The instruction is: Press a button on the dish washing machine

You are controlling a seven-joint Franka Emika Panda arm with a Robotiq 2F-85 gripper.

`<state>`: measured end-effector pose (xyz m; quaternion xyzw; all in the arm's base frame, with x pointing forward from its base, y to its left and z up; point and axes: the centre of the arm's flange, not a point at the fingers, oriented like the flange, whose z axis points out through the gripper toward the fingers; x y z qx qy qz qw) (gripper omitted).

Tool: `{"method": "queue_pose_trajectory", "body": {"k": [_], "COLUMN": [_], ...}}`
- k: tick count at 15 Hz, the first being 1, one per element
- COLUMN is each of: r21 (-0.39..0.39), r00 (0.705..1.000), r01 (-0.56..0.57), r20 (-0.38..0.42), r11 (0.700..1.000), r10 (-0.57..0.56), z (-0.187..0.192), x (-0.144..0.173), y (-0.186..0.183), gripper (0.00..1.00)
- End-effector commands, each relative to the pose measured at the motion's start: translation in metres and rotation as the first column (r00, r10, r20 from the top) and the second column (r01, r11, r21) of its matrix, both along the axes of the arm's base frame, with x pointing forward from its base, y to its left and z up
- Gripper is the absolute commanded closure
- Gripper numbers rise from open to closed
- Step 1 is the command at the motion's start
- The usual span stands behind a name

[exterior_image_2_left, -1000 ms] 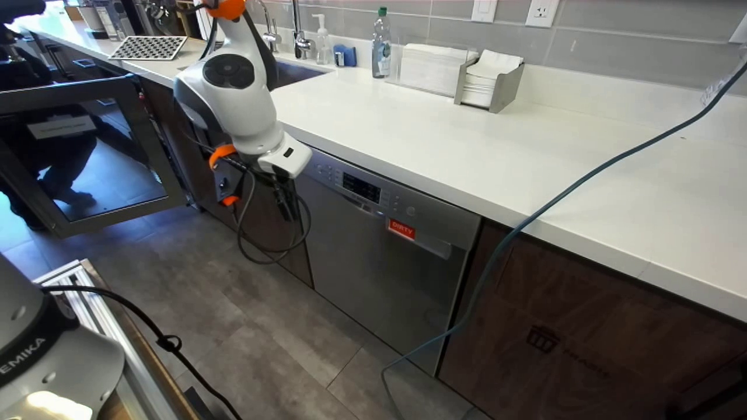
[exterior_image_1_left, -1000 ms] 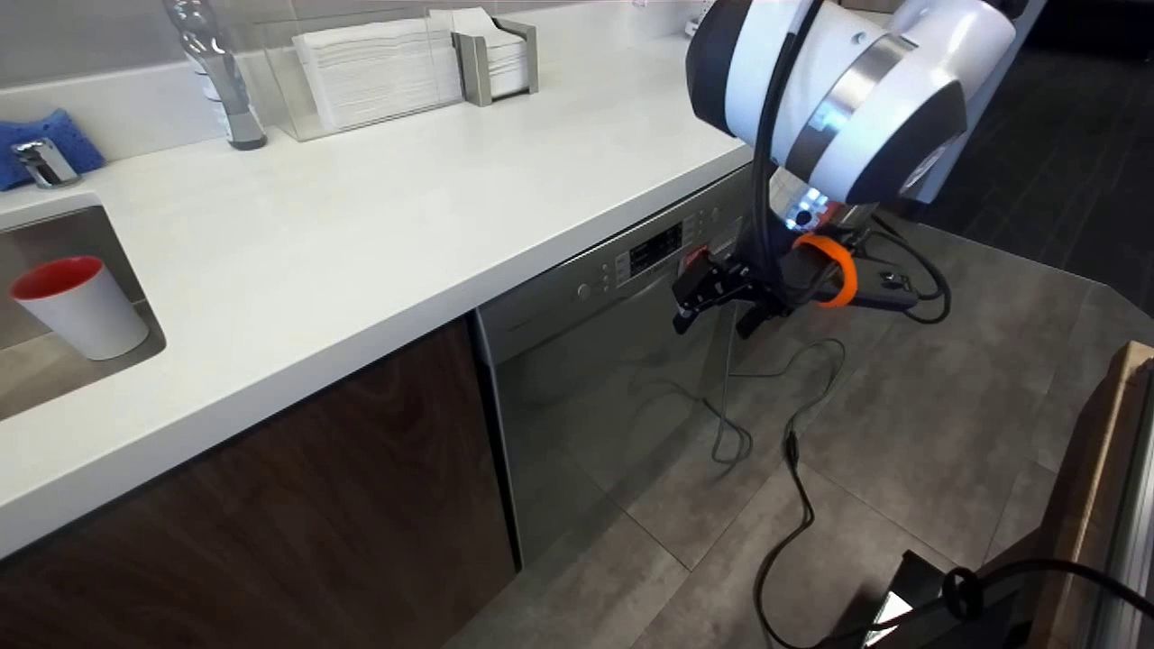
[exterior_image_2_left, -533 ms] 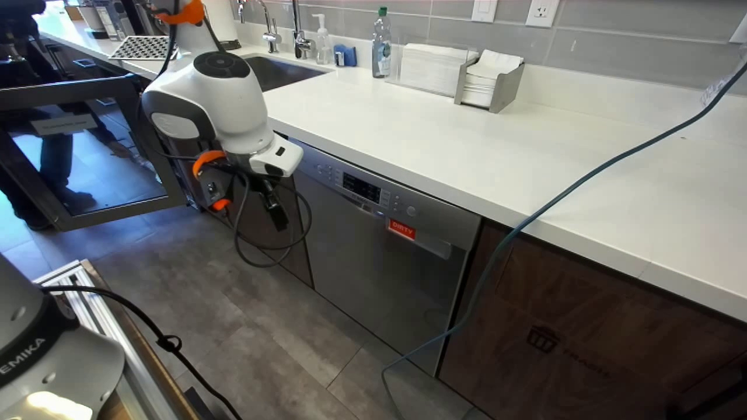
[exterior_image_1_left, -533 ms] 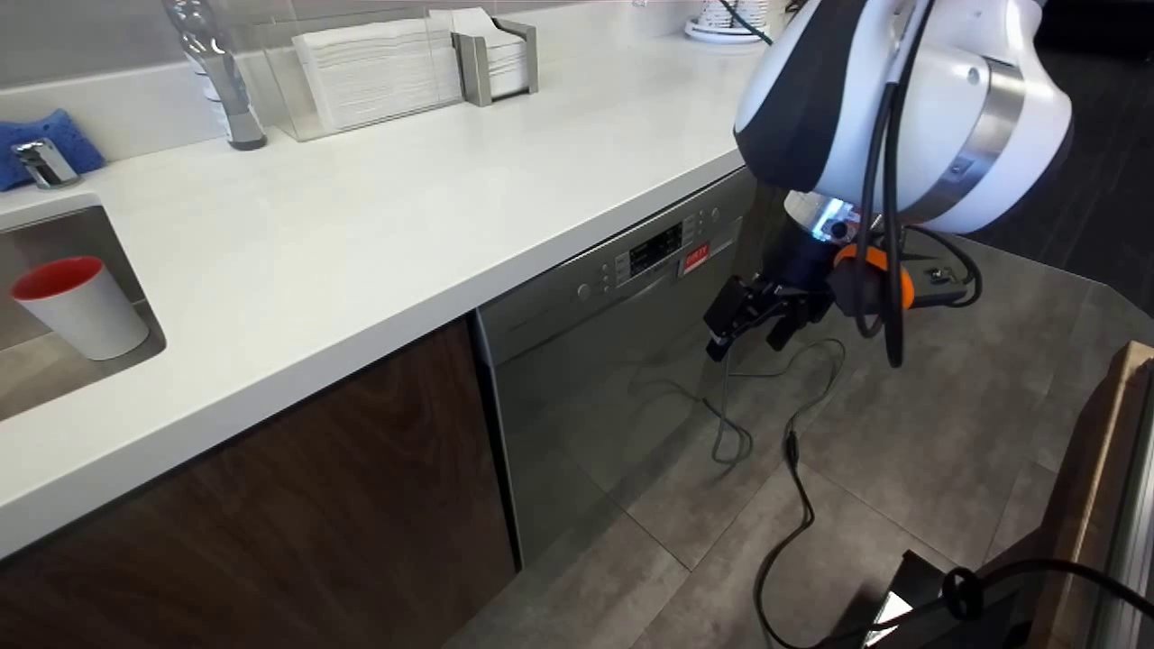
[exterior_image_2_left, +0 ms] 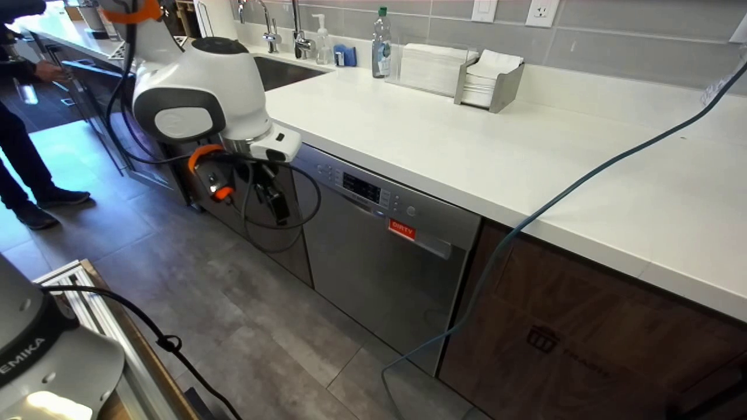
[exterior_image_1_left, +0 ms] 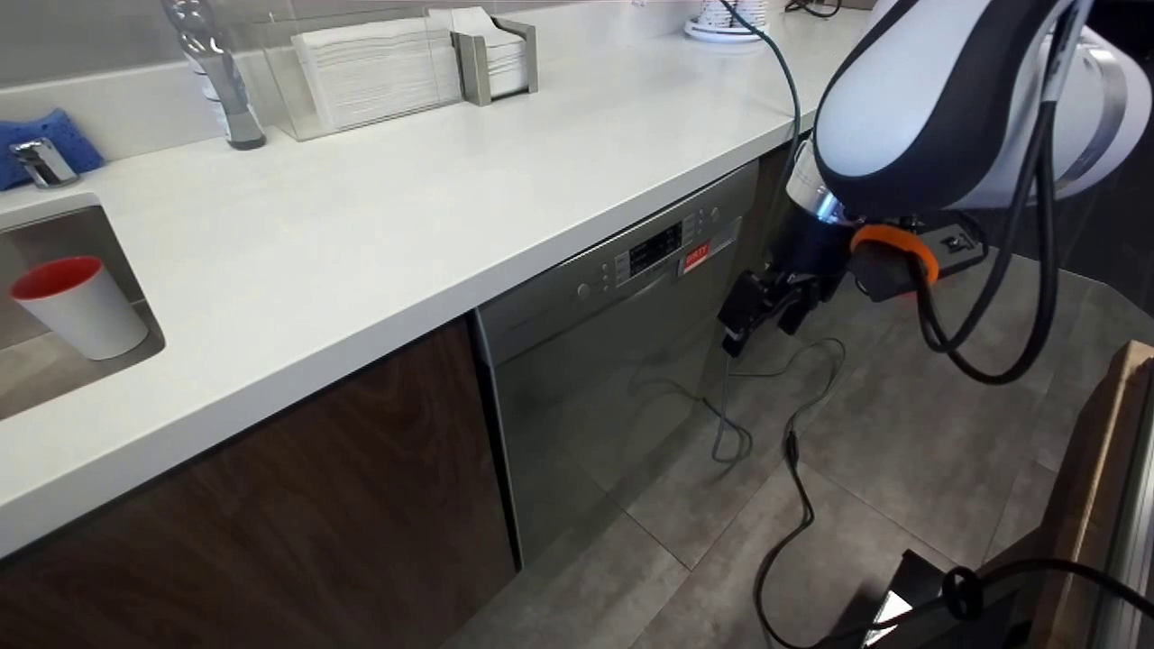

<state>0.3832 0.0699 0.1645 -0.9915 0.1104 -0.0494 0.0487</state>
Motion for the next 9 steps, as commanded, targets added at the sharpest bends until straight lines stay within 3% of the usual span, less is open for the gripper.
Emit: {"method": "queue_pose_trajectory", "body": {"k": [1,9], "r21": [-0.023,-0.060], "r00": [0.999,0.994], "r01": [-0.035,-0.093], "r20": [-0.029,-0.066], "r11": [0.999,0.994], "r10": [0.035,0.089], "z": [0.064,0.095], "x": [0.015,0.035], "y": [0.017,0.028], "gripper": [0.00,0.00]}}
